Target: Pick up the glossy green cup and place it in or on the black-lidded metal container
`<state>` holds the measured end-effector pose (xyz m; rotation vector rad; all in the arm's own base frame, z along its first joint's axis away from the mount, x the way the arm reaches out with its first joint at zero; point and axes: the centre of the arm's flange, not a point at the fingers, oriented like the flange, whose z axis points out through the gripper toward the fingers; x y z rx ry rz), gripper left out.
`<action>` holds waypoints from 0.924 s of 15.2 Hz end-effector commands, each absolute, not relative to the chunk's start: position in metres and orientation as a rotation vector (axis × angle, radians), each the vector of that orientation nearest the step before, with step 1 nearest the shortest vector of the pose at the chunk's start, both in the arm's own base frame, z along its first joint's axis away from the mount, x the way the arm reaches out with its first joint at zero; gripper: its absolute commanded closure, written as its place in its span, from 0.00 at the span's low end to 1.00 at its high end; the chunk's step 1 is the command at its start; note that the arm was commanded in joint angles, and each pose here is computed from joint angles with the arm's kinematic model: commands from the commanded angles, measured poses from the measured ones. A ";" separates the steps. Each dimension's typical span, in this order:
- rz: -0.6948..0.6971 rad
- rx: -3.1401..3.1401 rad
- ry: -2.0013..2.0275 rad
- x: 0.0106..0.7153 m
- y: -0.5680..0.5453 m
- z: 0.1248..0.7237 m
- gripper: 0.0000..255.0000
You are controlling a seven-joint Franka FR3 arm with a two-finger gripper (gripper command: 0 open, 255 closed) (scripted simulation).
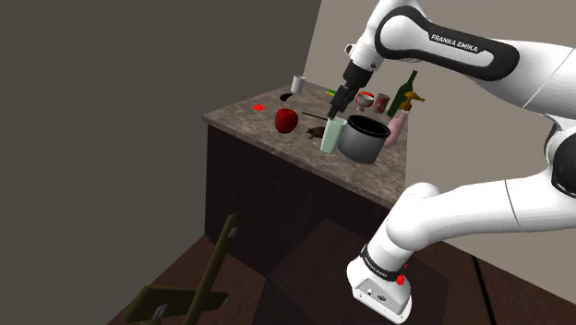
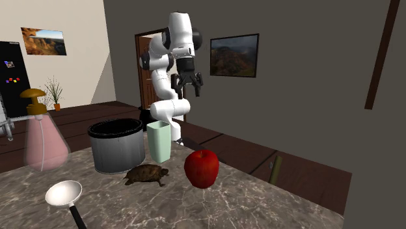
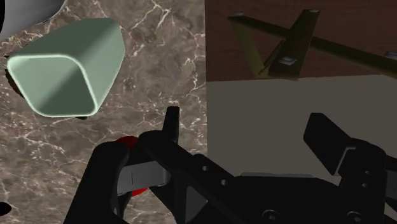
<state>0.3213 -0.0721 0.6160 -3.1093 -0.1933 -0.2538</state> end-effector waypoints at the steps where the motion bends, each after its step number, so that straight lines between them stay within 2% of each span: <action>1: -0.225 -3.114 -0.230 0.334 -0.098 0.605 0.00; 10: -0.101 -3.125 -0.376 0.373 -0.199 0.560 0.00; 14: -0.101 -3.125 -0.376 0.374 -0.199 0.539 0.00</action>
